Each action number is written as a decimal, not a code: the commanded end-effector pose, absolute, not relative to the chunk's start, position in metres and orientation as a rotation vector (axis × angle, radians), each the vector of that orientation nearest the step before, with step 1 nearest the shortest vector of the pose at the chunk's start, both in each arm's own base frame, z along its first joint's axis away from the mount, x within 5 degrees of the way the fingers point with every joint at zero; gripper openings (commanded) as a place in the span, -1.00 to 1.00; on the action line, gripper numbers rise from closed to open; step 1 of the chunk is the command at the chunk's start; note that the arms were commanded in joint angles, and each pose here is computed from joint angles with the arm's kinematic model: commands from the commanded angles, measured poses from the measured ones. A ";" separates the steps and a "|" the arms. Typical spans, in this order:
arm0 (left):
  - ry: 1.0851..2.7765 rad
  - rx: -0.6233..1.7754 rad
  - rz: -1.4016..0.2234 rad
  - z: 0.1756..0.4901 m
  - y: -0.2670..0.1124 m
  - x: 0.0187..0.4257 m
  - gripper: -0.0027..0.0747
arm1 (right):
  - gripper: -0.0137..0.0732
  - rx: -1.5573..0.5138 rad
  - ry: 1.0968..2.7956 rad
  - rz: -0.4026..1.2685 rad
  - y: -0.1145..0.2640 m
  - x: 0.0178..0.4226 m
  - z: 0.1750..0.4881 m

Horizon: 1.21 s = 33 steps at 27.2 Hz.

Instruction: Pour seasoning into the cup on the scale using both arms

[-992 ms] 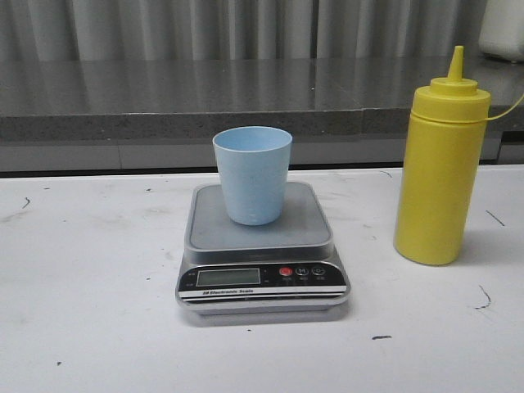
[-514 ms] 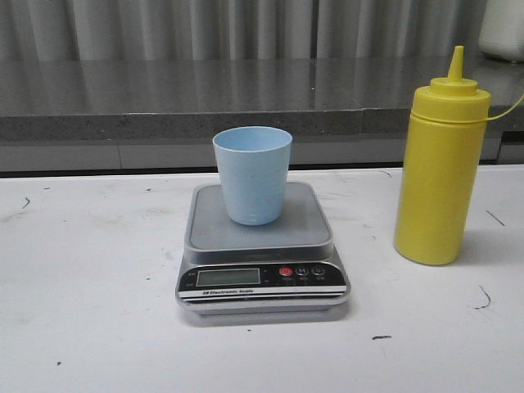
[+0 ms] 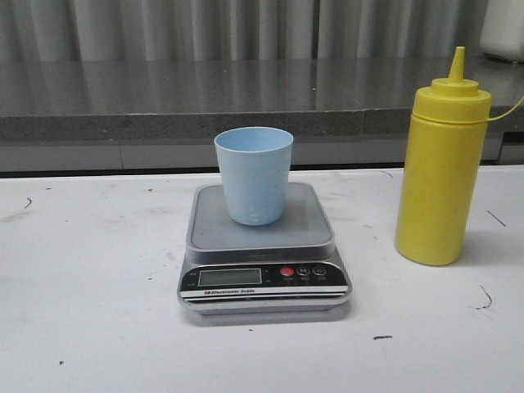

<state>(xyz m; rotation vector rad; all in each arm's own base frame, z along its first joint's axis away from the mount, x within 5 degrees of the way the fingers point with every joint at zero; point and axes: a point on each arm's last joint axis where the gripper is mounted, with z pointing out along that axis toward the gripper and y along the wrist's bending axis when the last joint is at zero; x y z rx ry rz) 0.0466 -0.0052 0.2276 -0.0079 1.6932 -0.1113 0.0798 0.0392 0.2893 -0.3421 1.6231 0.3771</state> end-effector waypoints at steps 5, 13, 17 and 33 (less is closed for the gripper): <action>1.493 -0.078 -0.072 0.208 0.000 0.055 -0.98 | -0.83 -0.311 1.524 0.359 0.037 0.080 0.308; 1.495 -0.080 -0.071 0.204 0.000 0.056 -0.98 | -0.83 -0.311 1.524 0.359 0.037 0.080 0.308; 1.495 -0.080 -0.071 0.204 0.000 0.056 -0.98 | -0.83 -0.311 1.524 0.359 0.037 0.080 0.308; 1.495 -0.080 -0.071 0.204 0.000 0.056 -0.98 | -0.83 -0.311 1.524 0.359 0.037 0.080 0.308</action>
